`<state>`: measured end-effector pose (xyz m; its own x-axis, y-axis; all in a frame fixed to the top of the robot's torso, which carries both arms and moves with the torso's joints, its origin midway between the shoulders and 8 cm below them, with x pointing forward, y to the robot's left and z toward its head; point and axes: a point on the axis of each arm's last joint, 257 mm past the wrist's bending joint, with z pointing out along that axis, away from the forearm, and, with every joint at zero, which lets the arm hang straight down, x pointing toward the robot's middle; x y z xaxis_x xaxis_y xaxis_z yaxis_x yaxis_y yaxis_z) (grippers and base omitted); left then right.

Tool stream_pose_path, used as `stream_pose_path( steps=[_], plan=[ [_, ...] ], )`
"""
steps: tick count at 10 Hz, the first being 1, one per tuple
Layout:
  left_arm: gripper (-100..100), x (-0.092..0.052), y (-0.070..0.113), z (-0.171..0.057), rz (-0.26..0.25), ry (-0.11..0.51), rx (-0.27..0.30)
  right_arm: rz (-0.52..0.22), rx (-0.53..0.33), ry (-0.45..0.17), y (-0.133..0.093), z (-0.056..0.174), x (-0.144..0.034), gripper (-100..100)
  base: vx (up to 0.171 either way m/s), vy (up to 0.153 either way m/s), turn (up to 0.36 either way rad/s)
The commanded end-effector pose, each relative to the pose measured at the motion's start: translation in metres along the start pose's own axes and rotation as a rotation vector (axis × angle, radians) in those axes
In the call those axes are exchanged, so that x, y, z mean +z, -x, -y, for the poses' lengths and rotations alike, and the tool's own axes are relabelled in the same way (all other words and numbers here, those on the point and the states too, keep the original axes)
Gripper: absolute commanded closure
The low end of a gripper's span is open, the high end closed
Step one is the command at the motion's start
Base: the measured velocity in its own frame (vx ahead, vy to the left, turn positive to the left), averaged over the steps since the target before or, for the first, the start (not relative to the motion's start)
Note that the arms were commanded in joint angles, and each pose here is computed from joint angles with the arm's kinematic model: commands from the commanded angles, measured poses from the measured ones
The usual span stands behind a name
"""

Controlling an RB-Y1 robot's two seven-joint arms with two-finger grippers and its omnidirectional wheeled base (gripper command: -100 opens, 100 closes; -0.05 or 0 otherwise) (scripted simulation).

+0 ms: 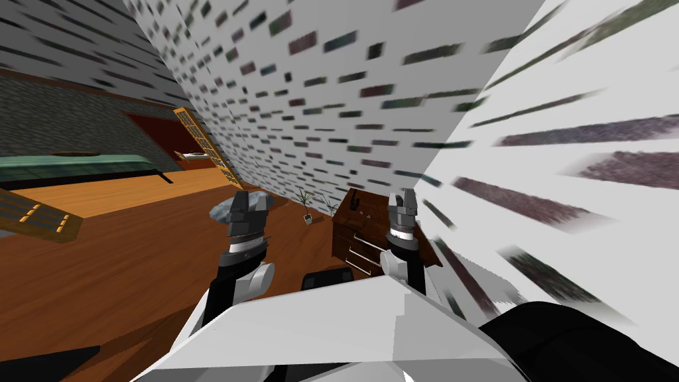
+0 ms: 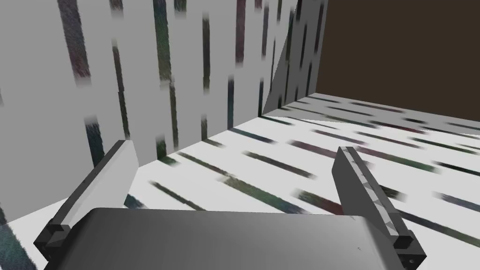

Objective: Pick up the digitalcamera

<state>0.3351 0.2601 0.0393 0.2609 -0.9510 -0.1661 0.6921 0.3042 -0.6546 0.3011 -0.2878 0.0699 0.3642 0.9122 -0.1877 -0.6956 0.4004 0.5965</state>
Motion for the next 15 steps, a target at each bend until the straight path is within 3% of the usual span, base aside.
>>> stream_pose_path(
  steps=[1, 6, 10, 11, 15],
  plan=[
    [0, 0.0, 0.0, 0.0, 0.0, 0.0, 0.0, -0.036, -0.019, -0.005, -0.002, 0.004, -0.003, -100, 0.002, 0.029, -0.025],
    [0, 0.0, 0.0, 0.0, 0.0, 0.0, 0.0, -0.182, -0.14, -0.095, 0.004, 0.047, -0.033, -100, 0.0, 0.112, -0.055],
    [0, 0.0, 0.0, 0.0, 0.0, 0.0, 0.0, -0.308, -0.275, -0.243, 0.032, 0.102, -0.077, -100, 0.037, 0.169, -0.057],
    [0, 0.0, 0.0, 0.0, 0.0, 0.0, 0.0, -0.314, -0.276, -0.241, 0.031, 0.102, -0.077, -100, 0.017, 0.104, -0.021],
    [0, 0.0, 0.0, 0.0, 0.0, 0.0, 0.0, -0.426, -0.387, -0.374, 0.063, 0.143, -0.119, -100, 0.035, 0.123, -0.022]
  ],
)
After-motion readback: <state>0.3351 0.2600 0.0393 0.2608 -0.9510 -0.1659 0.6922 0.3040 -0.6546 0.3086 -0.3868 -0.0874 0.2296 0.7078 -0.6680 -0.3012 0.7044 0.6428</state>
